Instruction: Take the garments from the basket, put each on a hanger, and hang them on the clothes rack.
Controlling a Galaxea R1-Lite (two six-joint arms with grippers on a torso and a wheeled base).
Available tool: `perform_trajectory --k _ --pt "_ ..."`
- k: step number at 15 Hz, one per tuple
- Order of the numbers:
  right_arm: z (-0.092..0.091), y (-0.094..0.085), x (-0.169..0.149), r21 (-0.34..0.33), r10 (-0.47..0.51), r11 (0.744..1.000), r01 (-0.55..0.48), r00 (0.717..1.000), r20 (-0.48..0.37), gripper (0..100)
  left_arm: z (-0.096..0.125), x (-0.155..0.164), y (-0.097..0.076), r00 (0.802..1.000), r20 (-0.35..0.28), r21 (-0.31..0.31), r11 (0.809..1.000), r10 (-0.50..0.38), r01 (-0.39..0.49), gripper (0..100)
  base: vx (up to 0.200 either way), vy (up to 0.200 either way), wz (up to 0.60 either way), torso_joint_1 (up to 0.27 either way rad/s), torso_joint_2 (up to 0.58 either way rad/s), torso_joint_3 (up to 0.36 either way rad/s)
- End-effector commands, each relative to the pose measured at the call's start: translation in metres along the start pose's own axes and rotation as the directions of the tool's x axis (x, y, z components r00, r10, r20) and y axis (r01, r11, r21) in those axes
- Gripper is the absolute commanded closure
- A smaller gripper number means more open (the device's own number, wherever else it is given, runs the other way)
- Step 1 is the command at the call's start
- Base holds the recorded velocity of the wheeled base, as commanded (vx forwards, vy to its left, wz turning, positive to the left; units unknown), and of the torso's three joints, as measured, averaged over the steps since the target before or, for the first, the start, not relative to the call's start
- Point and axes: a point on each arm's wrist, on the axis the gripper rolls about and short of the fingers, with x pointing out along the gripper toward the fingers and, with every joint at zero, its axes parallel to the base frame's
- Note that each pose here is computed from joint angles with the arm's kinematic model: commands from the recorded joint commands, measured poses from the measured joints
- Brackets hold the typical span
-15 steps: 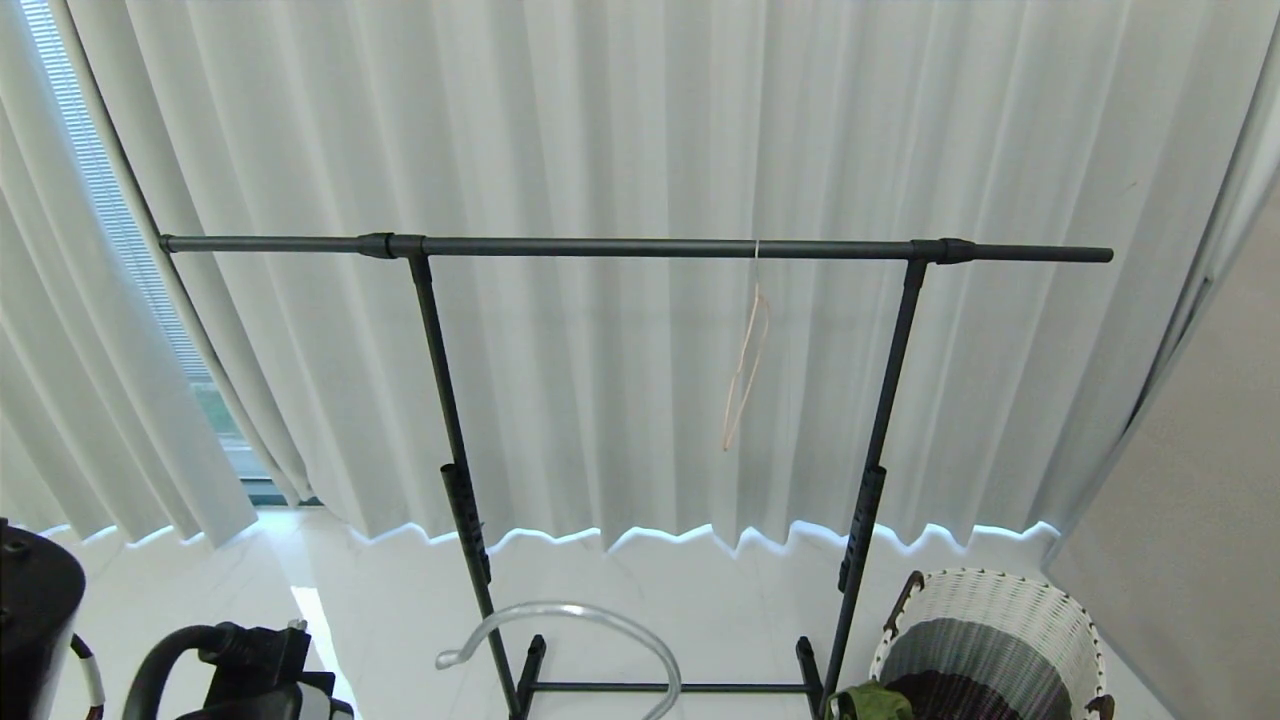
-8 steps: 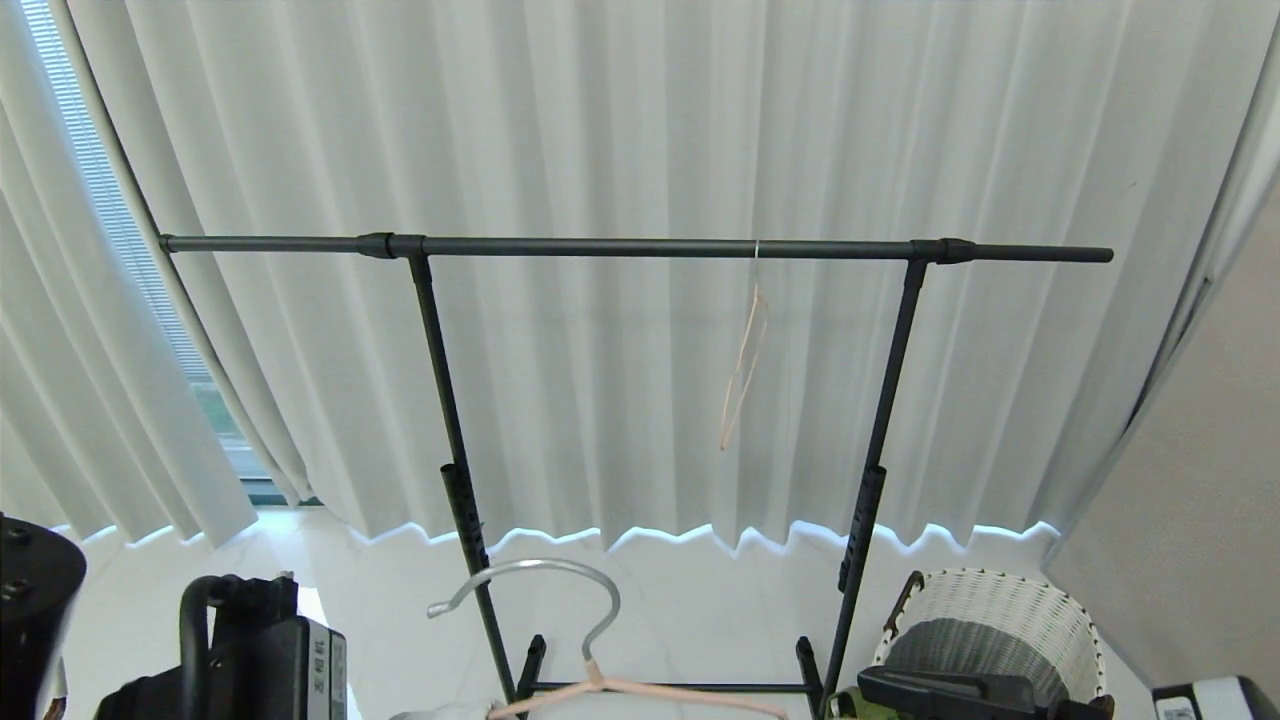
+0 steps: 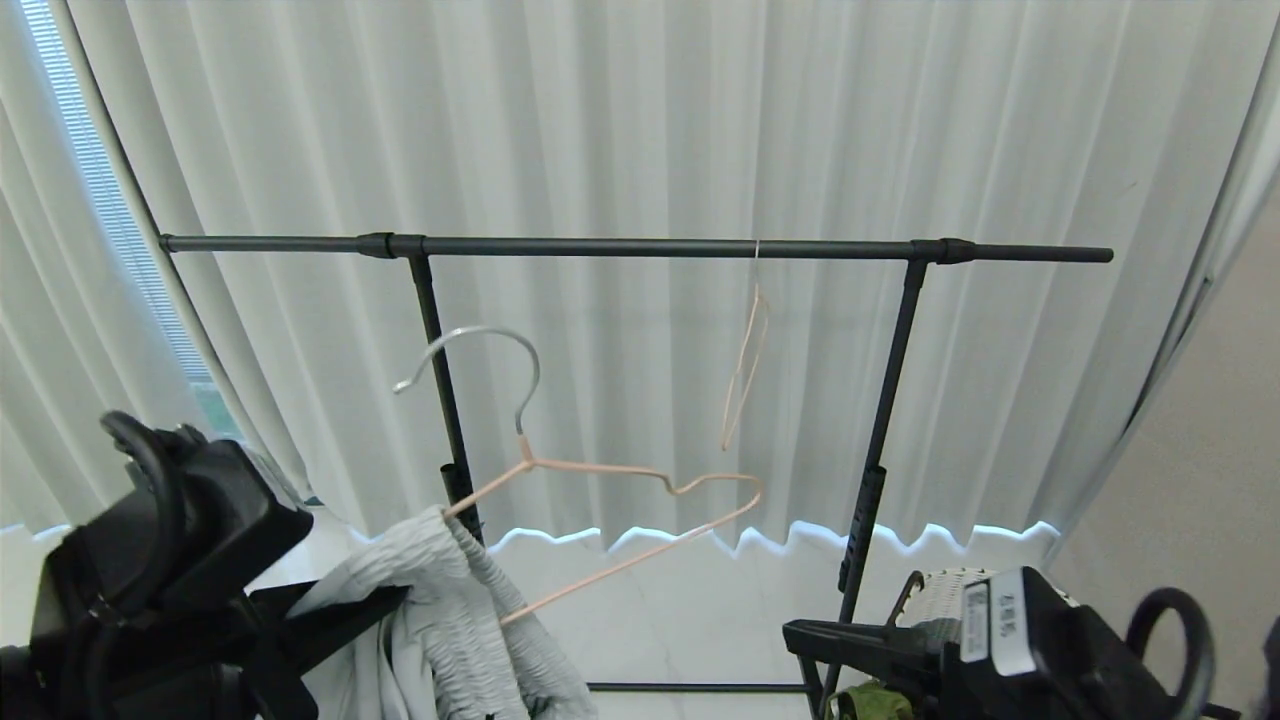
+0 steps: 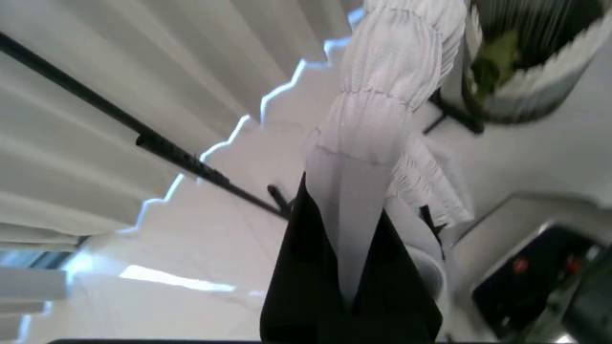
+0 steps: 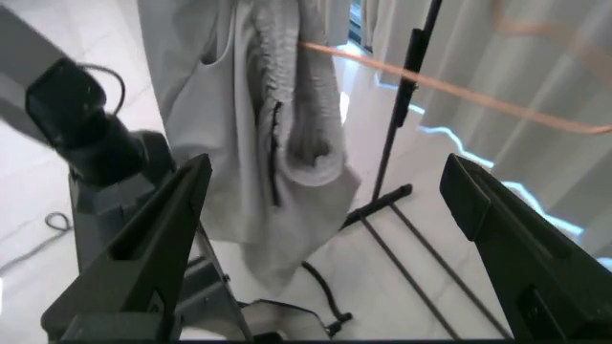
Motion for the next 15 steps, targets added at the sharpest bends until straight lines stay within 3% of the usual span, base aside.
perform_trajectory --k 1,3,6,8,15 --pt "-0.006 0.001 0.029 0.023 -0.011 1.0 0.013 0.999 -0.05 0 0.015 -0.006 0.005 0.998 0.059 -0.039 0.999 0.016 -0.014 100 0.0 0.0 0.0 0.0 0.0 0.0" --pt "-0.01 -0.007 0.05 0.057 -0.049 0.997 0.054 0.996 -0.078 0 0.025 -0.013 0.008 0.994 0.105 -0.058 0.998 0.024 -0.018 100 0.0 0.0 0.0 0.0 0.0 0.0" --pt "-0.006 -0.015 0.072 0.202 -0.096 0.973 0.108 0.993 -0.067 0 0.032 -0.022 0.01 0.987 0.156 -0.062 0.998 0.025 -0.015 100 0.0 0.0 0.0 0.0 0.0 0.0" --pt "-0.013 -0.022 0.084 0.2 -0.182 0.959 0.202 0.977 -0.115 0 0.032 -0.029 0.01 0.981 0.192 -0.058 0.998 -0.001 0.012 100 0.0 0.0 0.0 0.0 0.0 0.0" --pt "-0.031 -0.027 0.095 0.165 -0.28 0.937 0.307 0.945 -0.168 0 0.032 -0.035 0.01 0.976 0.216 -0.054 0.998 -0.016 0.028 100 0.0 0.0 0.0 0.0 0.0 0.0"
